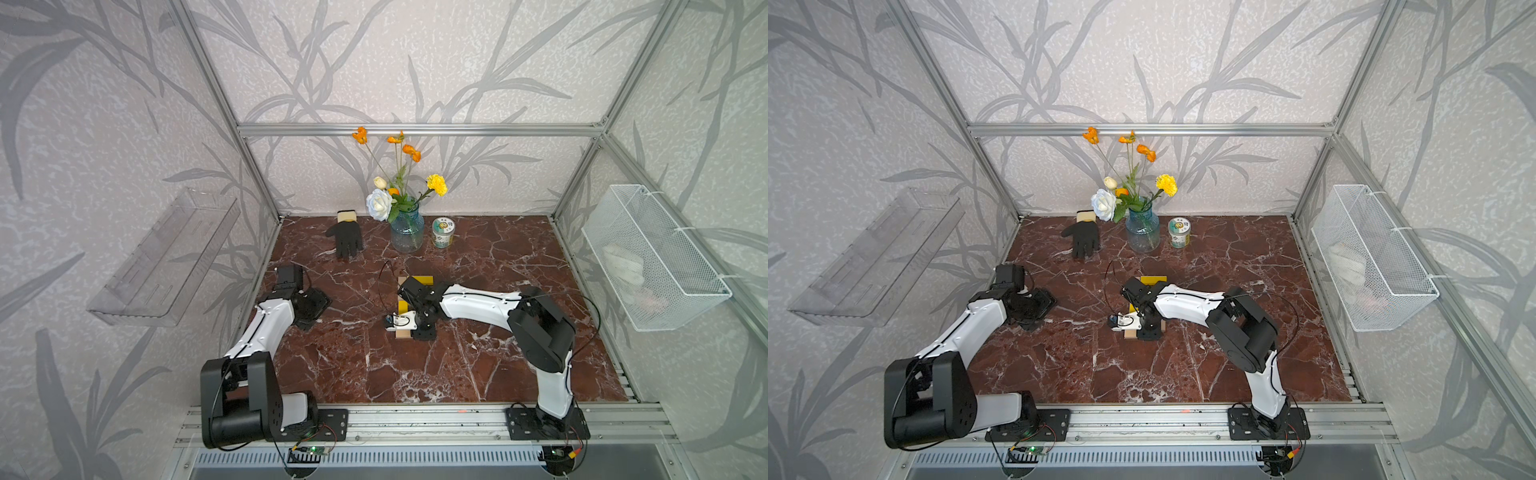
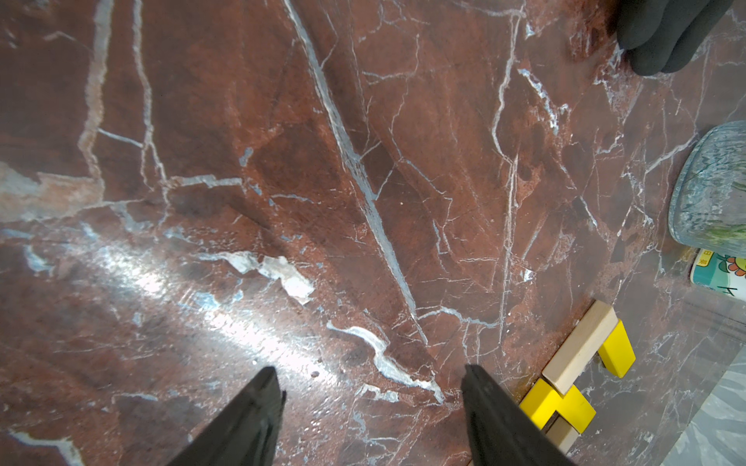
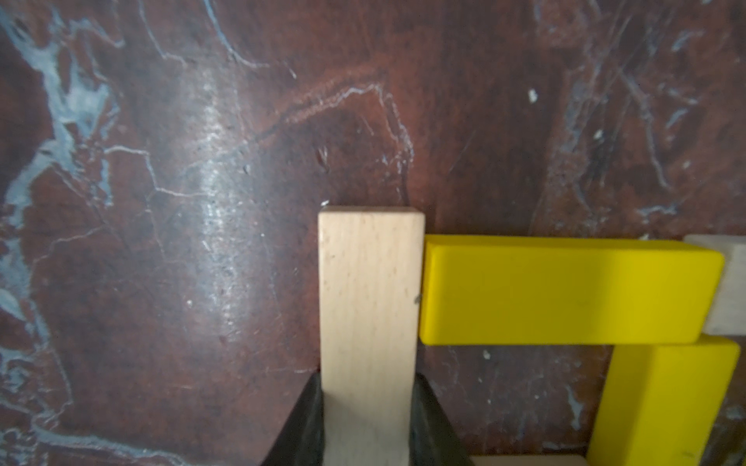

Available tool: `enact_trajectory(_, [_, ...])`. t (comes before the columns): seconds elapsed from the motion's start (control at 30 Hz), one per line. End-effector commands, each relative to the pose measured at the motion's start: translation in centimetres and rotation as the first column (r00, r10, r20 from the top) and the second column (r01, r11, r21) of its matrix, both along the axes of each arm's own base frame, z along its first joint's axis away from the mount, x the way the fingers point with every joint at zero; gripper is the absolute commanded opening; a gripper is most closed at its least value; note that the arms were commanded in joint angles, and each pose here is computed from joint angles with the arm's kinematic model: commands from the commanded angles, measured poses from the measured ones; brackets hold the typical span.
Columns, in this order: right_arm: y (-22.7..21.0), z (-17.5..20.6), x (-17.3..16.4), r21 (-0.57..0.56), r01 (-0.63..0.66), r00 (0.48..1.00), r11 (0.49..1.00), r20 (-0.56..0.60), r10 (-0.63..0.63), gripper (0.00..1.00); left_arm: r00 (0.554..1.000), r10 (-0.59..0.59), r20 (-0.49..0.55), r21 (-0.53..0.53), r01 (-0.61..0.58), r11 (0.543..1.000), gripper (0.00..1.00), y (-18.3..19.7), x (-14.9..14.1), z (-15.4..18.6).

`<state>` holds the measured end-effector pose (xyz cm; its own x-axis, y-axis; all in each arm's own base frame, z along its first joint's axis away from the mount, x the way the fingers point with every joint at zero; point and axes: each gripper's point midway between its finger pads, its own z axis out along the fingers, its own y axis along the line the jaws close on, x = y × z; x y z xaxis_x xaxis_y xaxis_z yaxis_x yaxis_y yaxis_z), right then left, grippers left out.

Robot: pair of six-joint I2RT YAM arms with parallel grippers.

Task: Assemble the number 6 with building blocks
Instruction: Assemble the building block at the center of the board.

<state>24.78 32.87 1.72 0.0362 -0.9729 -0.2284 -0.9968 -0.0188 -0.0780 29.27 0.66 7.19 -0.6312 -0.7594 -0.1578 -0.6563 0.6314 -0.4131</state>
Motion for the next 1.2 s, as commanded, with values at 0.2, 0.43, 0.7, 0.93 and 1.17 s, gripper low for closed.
enact_trajectory(0.2, [-1.72, -1.45, -0.34, -0.07, 0.004, 1.0, 0.998, -0.022, -0.005, 0.06, 1.0, -0.005, -0.005, 0.013, 0.005, 1.0, 0.72, 0.04, -0.18, -0.2])
enact_trajectory(0.43, [-1.89, -1.49, -0.4, -0.075, 0.006, 1.0, 0.997, -0.022, -0.007, 0.06, 1.0, -0.005, -0.005, 0.012, 0.005, 1.0, 0.72, 0.01, -0.27, -0.2])
enact_trajectory(0.7, [-2.16, -1.69, -0.55, -0.082, 0.007, 1.0, 0.997, -0.024, -0.009, 0.06, 1.0, -0.006, -0.005, 0.015, 0.006, 1.0, 0.72, 0.03, -0.42, -0.29])
enact_trajectory(0.93, [-2.2, -1.66, -0.49, -0.083, 0.007, 1.0, 0.996, -0.02, -0.009, 0.06, 1.0, -0.003, -0.007, 0.016, 0.003, 1.0, 0.73, 0.05, -0.56, -0.39])
enact_trajectory(1.17, [-2.32, -1.65, -0.5, -0.083, 0.007, 1.0, 0.997, -0.018, -0.009, 0.06, 1.0, -0.002, -0.007, 0.015, 0.002, 1.0, 0.73, 0.02, -0.67, -0.44])
